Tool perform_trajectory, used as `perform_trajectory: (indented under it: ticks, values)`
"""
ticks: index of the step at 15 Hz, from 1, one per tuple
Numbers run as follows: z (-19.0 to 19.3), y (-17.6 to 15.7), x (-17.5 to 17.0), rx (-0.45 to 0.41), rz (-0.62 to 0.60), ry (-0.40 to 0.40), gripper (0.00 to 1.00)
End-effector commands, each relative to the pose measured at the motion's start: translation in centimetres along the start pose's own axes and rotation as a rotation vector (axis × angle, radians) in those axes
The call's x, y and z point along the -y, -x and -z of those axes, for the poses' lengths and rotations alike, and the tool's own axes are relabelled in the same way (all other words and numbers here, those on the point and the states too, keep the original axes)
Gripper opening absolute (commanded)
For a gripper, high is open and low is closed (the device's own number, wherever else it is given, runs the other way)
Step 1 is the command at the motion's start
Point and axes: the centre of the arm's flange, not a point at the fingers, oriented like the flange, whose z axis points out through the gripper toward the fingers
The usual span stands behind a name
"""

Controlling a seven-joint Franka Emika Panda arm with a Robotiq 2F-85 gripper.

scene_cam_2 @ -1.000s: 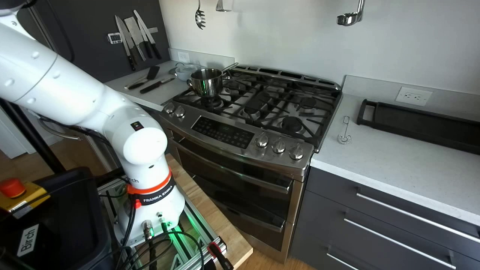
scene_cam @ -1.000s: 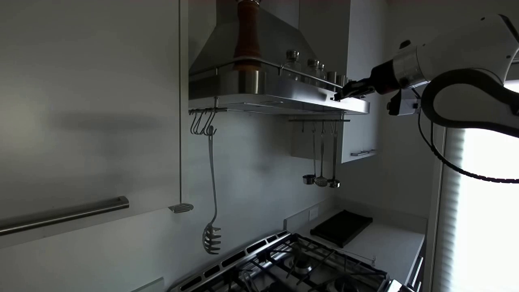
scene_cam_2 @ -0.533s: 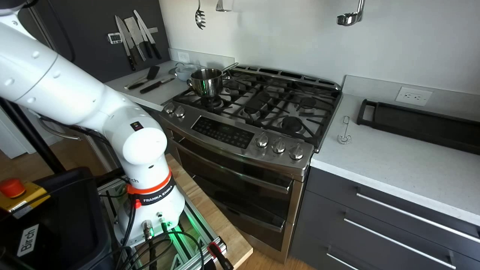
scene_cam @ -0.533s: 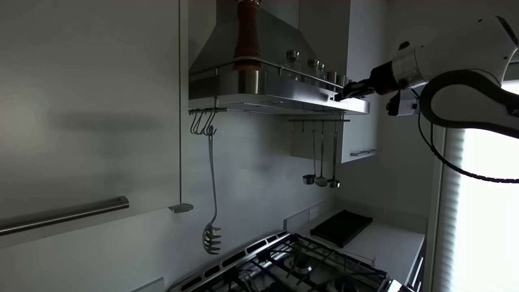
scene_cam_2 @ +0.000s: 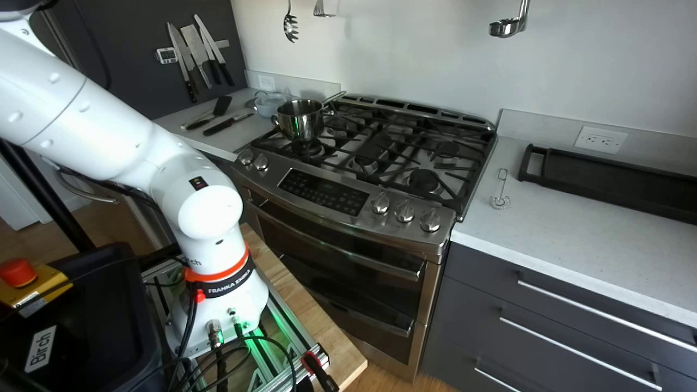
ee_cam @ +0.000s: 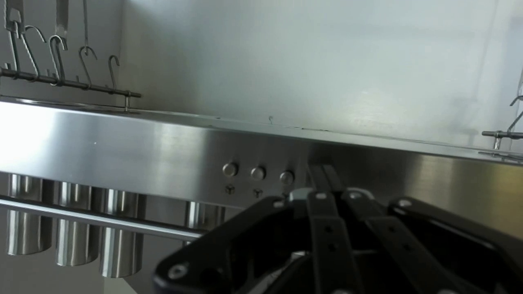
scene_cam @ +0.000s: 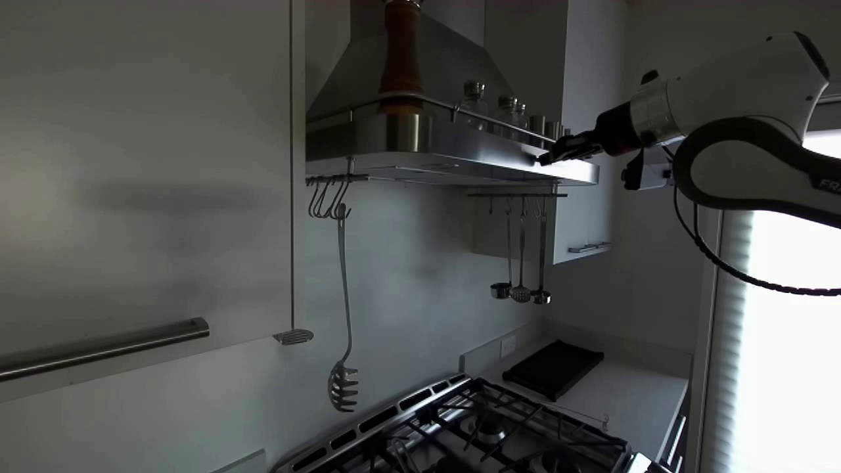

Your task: Press a button on the range hood to turn on the light

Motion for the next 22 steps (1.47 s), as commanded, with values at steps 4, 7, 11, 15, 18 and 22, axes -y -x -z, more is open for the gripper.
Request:
perform_trajectory:
  ticks: [4,7,11,15,18,22]
  values:
    - [-0.7,0.2,-0.6,-0.016,0.016,-0.019,0.0]
    - [-0.9,0.2,-0.7,-0.014,0.011,-0.029,0.0]
    - [-1.2,0.3,-0.8,-0.023,0.004,-0.045,0.0]
    - [-1.7,0.3,-1.1,-0.029,-0.003,-0.05,0.0]
    - [-2.2,0.6,-1.4,-0.023,-0.011,-0.057,0.0]
    - [-2.7,0.9,-1.6,-0.017,-0.019,-0.071,0.0]
